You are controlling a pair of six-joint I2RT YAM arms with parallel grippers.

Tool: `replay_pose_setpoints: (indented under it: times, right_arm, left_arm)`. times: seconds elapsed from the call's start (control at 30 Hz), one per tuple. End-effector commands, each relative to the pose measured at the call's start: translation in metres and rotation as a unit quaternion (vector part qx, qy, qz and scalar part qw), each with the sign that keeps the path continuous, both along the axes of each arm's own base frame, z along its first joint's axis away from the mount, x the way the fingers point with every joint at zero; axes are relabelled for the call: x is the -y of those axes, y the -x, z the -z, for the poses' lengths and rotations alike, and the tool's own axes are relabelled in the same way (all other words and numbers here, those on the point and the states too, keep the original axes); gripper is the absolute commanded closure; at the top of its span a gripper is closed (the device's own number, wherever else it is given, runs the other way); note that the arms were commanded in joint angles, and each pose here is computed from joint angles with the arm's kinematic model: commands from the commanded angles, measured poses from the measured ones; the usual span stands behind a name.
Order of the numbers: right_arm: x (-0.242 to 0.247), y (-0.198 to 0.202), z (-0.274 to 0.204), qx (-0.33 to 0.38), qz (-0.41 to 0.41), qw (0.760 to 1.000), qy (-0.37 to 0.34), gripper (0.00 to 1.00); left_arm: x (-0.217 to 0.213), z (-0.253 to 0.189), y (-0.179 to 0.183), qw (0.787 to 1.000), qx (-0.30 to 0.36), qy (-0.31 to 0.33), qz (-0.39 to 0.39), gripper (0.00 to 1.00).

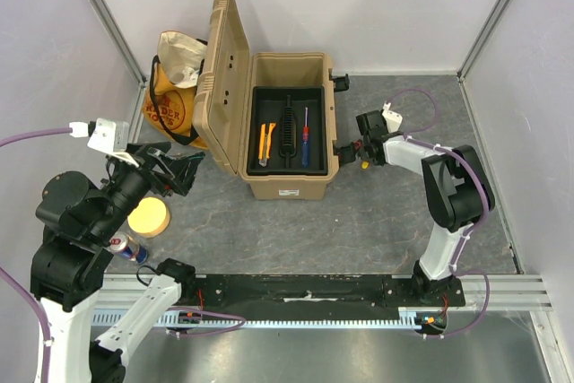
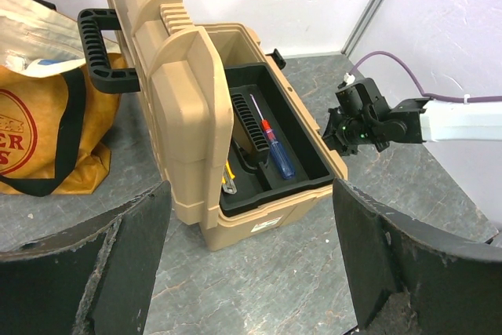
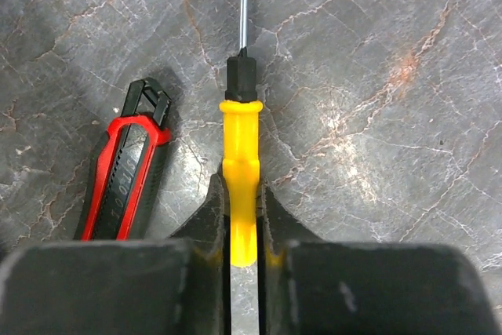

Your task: Pack the tool kit

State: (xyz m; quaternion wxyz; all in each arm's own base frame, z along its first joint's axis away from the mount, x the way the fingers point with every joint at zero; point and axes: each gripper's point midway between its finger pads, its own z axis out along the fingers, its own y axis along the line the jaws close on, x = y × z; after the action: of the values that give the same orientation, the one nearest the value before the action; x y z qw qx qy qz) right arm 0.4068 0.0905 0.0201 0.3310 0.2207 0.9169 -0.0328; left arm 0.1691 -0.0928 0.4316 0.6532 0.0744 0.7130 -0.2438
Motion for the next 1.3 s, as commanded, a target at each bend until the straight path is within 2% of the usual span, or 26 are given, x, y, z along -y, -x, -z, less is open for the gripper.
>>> replay_pose_setpoints:
  times: [0.0, 0.13, 0.33, 0.5, 0.63, 0.77, 0.97, 1.27]
  right_arm:
    - [0.005, 0.006, 0.001, -0.016, 0.001, 1.0, 0.011, 0.98]
    - [0.01, 0.003, -0.046, 0.032, 0.008, 0.999, 0.011, 1.0]
    - [0.006, 0.002, -0.154, 0.136, -0.009, 0.991, -0.003, 1.0]
    - [-0.033, 0.011, -0.226, 0.202, -0.074, 0.976, -0.033, 1.0]
    - [-0.082, 0.022, -0.256, 0.232, -0.154, 0.959, -0.06, 1.0]
    - [-0.12, 0.032, -0.26, 0.232, -0.207, 0.947, -0.076, 1.0]
    - [-0.156, 0.044, -0.237, 0.205, -0.243, 0.947, -0.054, 0.99]
    - [-0.175, 0.046, -0.202, 0.161, -0.229, 0.96, 0.002, 0.97]
  left_arm:
    - [-0.002, -0.004, 0.004, 1.0, 0.01, -0.002, -0.002, 0.11]
    - [-0.003, -0.006, 0.006, 1.0, 0.013, -0.002, 0.0, 0.11]
    - [0.0, -0.01, 0.006, 1.0, 0.014, 0.002, 0.006, 0.11]
    - [0.002, -0.013, 0.007, 1.0, 0.016, 0.01, 0.011, 0.11]
    - [0.003, -0.013, 0.008, 1.0, 0.015, 0.013, 0.013, 0.11]
    - [0.004, -0.011, 0.009, 1.0, 0.012, 0.017, 0.017, 0.11]
    - [0.005, -0.009, 0.008, 1.0, 0.007, 0.019, 0.016, 0.11]
    - [0.004, -0.008, 0.008, 1.0, 0.009, 0.017, 0.015, 0.11]
